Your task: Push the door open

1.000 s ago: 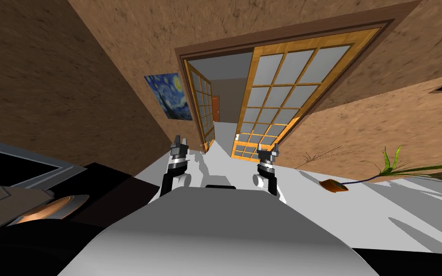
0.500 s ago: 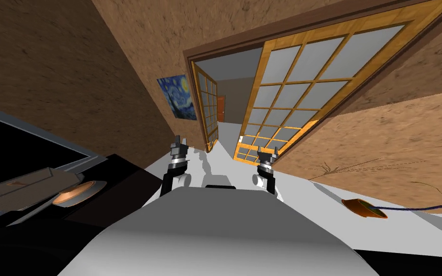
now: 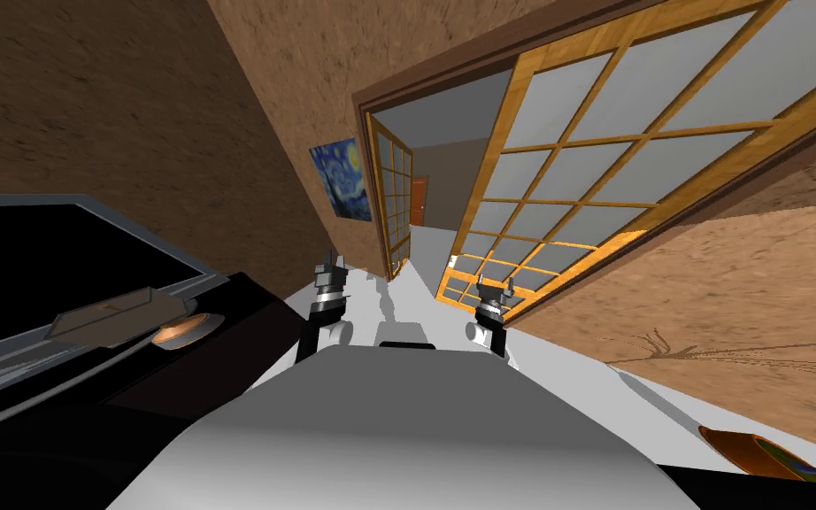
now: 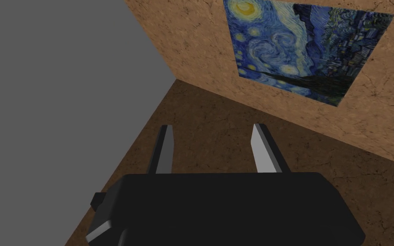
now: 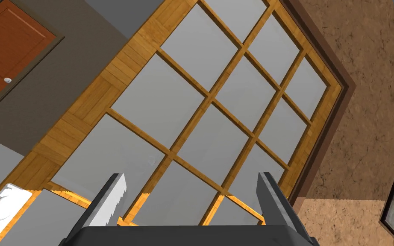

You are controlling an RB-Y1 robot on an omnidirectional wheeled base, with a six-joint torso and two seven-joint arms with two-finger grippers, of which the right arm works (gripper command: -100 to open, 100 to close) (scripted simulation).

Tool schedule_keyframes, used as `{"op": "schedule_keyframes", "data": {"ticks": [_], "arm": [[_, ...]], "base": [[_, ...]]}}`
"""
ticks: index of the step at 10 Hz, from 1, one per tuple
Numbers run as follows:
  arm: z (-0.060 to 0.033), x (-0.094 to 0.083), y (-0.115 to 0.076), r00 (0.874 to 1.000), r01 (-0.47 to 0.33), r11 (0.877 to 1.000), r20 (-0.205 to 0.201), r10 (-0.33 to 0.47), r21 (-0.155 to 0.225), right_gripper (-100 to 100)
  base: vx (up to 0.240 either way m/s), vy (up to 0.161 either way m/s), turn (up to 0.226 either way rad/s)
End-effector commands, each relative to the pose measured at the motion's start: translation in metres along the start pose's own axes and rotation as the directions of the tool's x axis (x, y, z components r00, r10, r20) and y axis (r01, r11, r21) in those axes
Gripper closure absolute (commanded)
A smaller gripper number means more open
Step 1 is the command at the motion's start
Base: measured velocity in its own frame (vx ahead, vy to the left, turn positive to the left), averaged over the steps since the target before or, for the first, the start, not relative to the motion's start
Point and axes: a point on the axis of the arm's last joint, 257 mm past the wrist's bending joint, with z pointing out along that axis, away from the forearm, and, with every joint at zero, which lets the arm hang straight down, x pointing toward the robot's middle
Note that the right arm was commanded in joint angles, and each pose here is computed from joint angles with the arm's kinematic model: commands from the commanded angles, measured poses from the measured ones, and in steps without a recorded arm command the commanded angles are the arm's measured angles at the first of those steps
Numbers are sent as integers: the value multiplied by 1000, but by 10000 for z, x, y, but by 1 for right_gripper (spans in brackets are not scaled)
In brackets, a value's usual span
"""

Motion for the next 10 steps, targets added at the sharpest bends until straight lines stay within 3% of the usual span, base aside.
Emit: {"op": "schedule_keyframes", "data": {"ticks": [1,5,10], "arm": [[-34,-156,-12,999,-32,999,37,32,-7,-100],[-143,-548,-63,986,-103,994,128,107,-35,-100],[-336,-1002,-123,951,-182,979,237,199,-90,-100]], "base": [[50,-83,230],[54,-78,214],[49,-89,208]]}}
